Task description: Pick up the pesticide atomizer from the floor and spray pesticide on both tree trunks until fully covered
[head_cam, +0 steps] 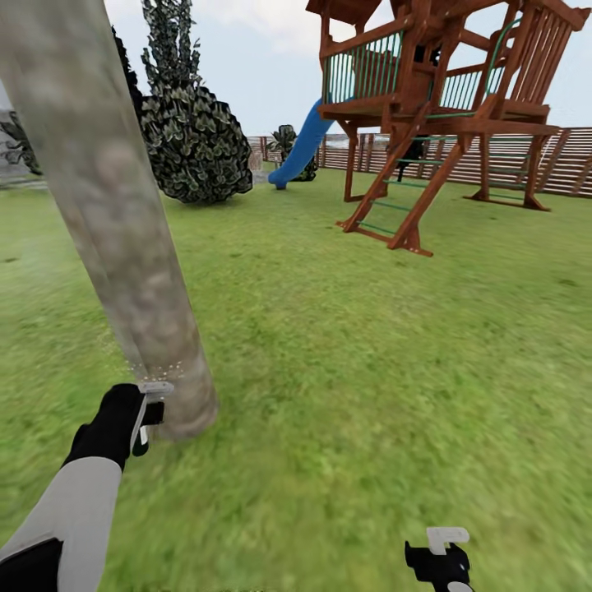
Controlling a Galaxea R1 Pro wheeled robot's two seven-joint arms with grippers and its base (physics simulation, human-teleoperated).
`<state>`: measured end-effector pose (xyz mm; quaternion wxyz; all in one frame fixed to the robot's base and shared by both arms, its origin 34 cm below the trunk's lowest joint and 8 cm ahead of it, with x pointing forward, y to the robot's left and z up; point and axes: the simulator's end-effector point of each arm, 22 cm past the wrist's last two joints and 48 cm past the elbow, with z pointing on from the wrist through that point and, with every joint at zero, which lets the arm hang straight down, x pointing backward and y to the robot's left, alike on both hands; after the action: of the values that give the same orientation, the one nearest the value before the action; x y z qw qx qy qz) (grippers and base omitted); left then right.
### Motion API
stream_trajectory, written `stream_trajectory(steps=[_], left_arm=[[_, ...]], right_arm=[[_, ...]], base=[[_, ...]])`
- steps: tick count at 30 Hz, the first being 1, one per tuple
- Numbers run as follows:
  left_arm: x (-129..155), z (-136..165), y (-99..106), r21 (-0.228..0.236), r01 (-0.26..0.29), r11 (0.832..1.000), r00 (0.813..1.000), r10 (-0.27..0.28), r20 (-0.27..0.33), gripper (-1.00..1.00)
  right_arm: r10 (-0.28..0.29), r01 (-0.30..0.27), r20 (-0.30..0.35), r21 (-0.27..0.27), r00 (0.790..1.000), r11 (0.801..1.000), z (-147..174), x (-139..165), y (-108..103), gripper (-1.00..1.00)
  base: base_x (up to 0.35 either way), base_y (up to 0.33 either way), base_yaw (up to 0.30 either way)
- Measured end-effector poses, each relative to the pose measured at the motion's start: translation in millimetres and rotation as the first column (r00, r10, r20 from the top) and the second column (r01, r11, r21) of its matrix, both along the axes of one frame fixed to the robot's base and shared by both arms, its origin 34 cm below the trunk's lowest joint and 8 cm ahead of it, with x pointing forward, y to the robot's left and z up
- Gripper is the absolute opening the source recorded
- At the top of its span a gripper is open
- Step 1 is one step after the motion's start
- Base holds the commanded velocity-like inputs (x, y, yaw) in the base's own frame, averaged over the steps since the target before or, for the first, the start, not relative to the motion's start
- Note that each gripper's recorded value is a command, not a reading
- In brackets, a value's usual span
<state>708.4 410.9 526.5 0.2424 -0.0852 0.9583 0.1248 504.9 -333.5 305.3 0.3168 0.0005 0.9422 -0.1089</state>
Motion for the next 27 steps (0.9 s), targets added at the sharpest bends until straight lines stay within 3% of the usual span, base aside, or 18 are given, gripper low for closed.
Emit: stream_trajectory(steps=[2, 9, 21, 27], left_arm=[[-6.8, -0.3, 0.5, -0.01, -0.015, 1.0, 0.999, 0.014, -0.033, -1.0], [-6.6, 0.0, -6.9, -0.017, -0.009, 1.0, 0.999, 0.008, -0.038, -1.0], [-4.3, 2.1, -6.7, -0.014, -0.007, 1.0, 0.999, 0.007, -0.035, -1.0], [-7.5, 0.8, -3.5, -0.006, -0.009, 1.0, 0.999, 0.009, -0.035, -1.0]], right_arm=[[0.0, 0.0, 0.0, 0.0, 1.0, 1.0, 0.0, 0.0, 0.3, 1.0], [0.0, 0.0, 0.002, 0.0, 1.0, 1.0, 0.5, 0.0, -0.3, 1.0], [0.0, 0.0, 0.0, 0.0, 1.0, 1.0, 0.0, 0.0, 0.2, 1.0], [0.0, 0.0, 0.0, 0.001, 1.0, 1.0, 0.0, 0.0, 0.8, 1.0]], base=[[0.05, -0.001, 0.274], [0.297, -0.021, 0.042], [0.032, -0.26, 0.003], [0.0, -0.273, 0.23]])
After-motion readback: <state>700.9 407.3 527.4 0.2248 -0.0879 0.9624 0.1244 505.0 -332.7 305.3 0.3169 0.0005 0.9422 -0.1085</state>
